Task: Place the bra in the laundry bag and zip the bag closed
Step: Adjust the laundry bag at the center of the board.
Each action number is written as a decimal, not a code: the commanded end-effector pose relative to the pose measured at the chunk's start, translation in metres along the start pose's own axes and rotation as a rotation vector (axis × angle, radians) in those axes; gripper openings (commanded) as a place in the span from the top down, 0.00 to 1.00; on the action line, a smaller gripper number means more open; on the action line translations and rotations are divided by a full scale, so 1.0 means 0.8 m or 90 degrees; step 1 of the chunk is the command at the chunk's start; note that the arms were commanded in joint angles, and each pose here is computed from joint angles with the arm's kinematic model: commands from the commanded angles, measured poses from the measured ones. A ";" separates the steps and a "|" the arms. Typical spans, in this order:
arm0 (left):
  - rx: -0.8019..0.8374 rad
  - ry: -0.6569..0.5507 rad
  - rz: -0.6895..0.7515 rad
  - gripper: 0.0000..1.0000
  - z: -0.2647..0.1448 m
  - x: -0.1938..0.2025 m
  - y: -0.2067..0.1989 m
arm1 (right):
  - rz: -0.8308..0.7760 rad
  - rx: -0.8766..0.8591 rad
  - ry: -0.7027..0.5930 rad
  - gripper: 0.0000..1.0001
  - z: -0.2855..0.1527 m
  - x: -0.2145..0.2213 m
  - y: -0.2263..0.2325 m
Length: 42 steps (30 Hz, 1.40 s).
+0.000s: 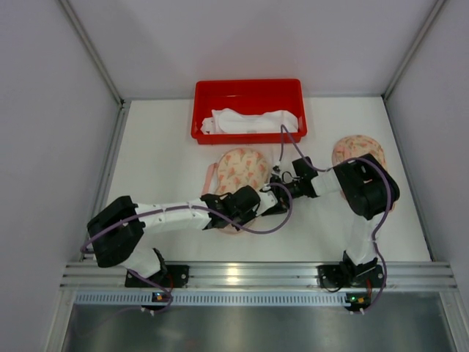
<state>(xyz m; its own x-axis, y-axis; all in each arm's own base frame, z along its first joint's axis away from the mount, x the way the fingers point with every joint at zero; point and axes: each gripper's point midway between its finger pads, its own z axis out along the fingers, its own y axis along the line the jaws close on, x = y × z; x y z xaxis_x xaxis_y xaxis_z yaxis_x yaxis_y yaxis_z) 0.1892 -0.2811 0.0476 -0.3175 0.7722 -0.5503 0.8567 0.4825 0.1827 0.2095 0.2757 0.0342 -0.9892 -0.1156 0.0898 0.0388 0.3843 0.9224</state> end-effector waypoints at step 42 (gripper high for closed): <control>-0.145 -0.141 0.190 0.55 -0.006 -0.036 0.011 | 0.043 -0.016 0.057 1.00 0.013 0.029 0.025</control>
<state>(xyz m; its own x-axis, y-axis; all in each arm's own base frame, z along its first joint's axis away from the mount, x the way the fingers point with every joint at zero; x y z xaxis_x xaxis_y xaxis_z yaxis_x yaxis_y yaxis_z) 0.1866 -0.2922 0.0672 0.0491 0.8194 -0.5711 0.8077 0.3037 0.5053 0.1977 0.2907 0.0414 -0.9785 -0.1173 0.1695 0.1156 0.3686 0.9224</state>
